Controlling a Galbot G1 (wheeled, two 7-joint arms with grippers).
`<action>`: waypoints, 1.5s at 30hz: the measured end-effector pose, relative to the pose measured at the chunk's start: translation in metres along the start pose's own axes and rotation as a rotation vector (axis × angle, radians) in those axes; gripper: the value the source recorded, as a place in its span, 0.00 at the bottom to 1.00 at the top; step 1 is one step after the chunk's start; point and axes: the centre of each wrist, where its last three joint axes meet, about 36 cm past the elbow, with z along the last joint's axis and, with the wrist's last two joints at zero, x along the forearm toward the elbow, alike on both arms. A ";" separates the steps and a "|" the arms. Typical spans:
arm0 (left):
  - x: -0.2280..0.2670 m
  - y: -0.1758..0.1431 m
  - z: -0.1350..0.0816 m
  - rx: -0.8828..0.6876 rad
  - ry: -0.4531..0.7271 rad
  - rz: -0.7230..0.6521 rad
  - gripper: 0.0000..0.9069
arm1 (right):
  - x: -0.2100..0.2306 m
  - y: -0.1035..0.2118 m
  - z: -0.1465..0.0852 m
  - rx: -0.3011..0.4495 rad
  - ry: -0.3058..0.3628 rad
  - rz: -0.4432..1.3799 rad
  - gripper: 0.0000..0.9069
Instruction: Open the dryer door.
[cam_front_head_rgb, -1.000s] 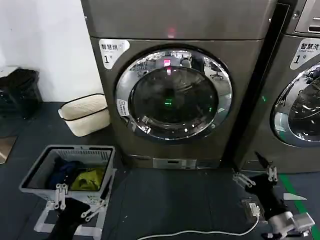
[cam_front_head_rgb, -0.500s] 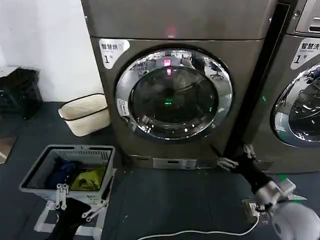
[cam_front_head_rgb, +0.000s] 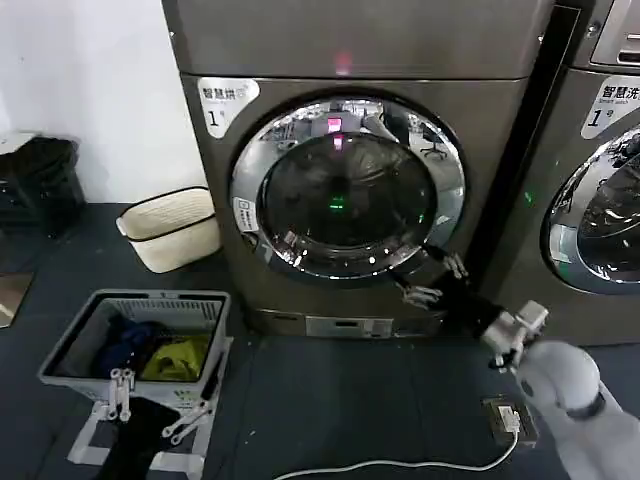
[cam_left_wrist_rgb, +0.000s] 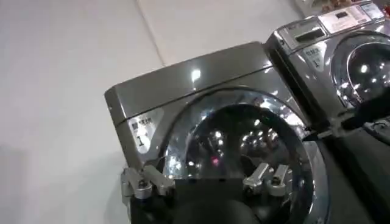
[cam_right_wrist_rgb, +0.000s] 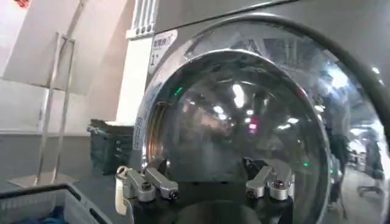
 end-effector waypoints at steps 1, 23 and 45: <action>0.000 0.000 0.000 0.000 0.001 0.001 1.00 | -0.006 0.000 0.000 -0.002 -0.002 -0.008 1.00; 0.002 -0.002 0.001 0.005 0.010 0.003 1.00 | -0.112 0.014 0.003 -0.006 -0.020 -0.142 1.00; 0.002 -0.003 -0.002 0.003 0.006 -0.003 1.00 | -0.189 0.040 0.008 -0.002 -0.008 -0.232 1.00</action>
